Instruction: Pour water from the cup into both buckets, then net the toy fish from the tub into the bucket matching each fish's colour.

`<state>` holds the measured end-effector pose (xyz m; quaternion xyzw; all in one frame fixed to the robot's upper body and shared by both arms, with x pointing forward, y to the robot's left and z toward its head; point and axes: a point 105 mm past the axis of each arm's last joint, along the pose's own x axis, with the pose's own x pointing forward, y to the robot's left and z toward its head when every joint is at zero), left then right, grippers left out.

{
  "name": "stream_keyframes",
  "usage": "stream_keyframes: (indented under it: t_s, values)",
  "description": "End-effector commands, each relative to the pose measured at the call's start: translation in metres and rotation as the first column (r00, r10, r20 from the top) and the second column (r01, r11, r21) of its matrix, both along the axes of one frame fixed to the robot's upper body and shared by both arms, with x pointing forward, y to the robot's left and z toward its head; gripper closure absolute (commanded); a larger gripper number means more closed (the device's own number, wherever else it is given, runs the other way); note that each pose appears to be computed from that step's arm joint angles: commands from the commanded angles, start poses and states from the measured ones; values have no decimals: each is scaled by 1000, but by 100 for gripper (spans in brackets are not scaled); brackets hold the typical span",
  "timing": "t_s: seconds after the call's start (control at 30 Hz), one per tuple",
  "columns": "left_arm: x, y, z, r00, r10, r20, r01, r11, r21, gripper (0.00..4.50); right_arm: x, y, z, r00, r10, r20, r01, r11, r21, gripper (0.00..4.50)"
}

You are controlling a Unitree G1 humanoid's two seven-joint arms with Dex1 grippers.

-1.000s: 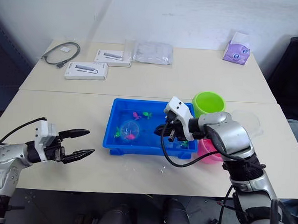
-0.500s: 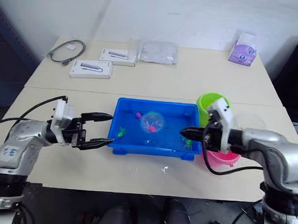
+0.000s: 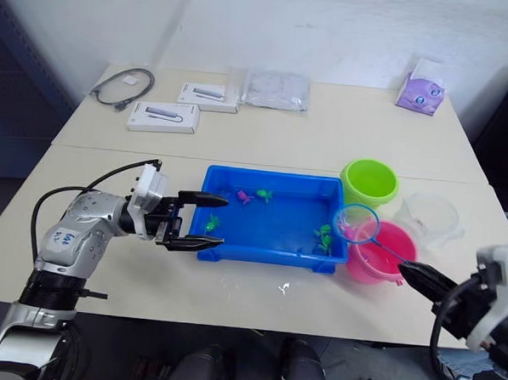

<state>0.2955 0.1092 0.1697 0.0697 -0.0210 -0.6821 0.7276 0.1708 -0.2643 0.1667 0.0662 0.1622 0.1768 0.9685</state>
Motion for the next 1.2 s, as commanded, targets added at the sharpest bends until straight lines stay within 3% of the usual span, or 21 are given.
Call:
stream_keyframes:
  t_s: [0.03, 0.13, 0.47, 0.57, 0.73, 0.9, 1.0, 1.1, 1.2]
  values:
    - [3, -3, 7, 999, -30, 31, 30, 1000, -4, 10, -14, -20, 12, 986, -126, 113, 137, 986, -99, 450]
    - [5, -5, 8, 998, -53, 32, 54, 998, -19, 10, -15, -32, 1, 968, -216, 128, 236, 957, -167, 450]
    - [8, -7, 4, 998, -63, 25, 63, 998, -27, 10, -13, -28, -9, 947, -162, 277, 273, 859, -433, 450]
    - [5, -8, 1, 998, -68, 18, 68, 997, -33, 10, -13, -27, -3, 913, -77, 400, 315, 757, -573, 450]
    - [4, -7, -2, 998, -55, 14, 56, 998, -33, 10, -14, -24, -10, 900, 68, 430, 306, 604, -736, 450]
    - [4, -5, -3, 999, -43, 6, 43, 999, -29, 10, -12, -17, -25, 884, 281, 374, 263, 362, -894, 450]
    - [3, -1, -7, 1000, -29, -11, 29, 1000, -11, 10, -8, -17, -25, 864, 365, 346, 303, 171, -937, 450]
    - [3, 2, -7, 1000, -4, 0, 4, 1000, -12, 10, -7, -14, -20, 841, 418, 344, 348, 70, -935, 450]
    - [4, 6, -7, 1000, 17, 13, -17, 1000, -11, 10, -7, -16, -11, 820, 431, 378, 405, 31, -914, 450]
